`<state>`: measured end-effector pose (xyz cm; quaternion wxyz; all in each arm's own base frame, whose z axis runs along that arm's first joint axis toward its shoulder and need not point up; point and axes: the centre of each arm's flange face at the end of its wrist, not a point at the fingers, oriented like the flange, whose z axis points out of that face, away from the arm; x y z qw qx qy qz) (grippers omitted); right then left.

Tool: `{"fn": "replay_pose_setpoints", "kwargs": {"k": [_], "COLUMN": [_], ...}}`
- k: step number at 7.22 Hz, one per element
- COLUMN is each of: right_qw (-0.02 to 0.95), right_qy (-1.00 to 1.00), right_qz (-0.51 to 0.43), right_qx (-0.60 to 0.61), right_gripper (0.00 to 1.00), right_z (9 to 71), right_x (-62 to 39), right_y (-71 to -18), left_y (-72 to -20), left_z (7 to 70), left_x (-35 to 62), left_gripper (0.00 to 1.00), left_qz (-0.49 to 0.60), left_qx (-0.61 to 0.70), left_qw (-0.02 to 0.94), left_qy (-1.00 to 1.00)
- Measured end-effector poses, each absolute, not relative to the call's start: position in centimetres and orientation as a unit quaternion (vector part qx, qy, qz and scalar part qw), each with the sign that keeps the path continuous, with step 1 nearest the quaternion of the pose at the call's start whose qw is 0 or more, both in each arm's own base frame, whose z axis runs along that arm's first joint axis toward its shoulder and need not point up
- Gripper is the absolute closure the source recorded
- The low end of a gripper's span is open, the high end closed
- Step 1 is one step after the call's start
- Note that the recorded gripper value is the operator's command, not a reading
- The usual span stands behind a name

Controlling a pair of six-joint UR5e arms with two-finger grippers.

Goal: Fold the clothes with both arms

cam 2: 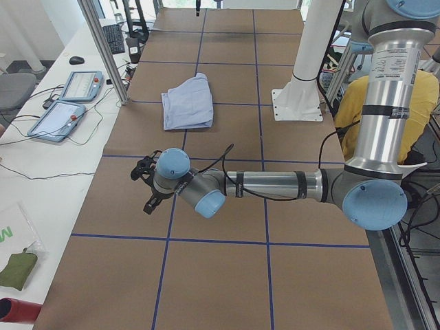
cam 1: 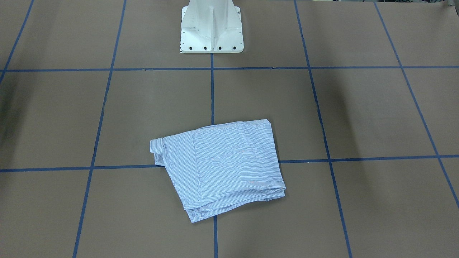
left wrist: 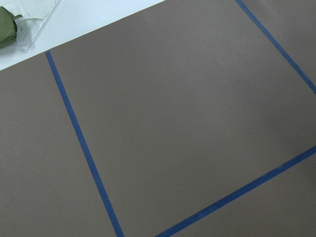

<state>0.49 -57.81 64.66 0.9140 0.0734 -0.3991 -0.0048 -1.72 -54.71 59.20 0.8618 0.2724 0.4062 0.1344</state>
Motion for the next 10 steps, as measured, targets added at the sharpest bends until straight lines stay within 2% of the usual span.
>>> {"fn": "replay_pose_setpoints", "kwargs": {"k": [3,7,10], "right_qw": [0.923,0.930,0.933], "right_qy": [-0.379,-0.366,-0.355], "right_qz": [-0.032,-0.030,-0.058], "right_qx": [0.049,0.019,0.001], "right_gripper": [0.00,0.00,0.00], "right_z": [66.7,58.4,56.8], "right_x": [4.4,5.0,1.6], "right_y": [-55.3,-53.9,-52.8], "left_y": [-51.1,-52.0,-52.2], "left_z": [61.0,60.4,59.2], "left_x": [-3.5,-3.6,-3.6], "left_gripper": [0.00,0.00,0.00], "left_qz": [0.122,0.076,0.029], "left_qx": [0.272,0.223,0.205], "left_qw": [0.865,0.888,0.891], "left_qy": [0.405,0.395,0.404]}}
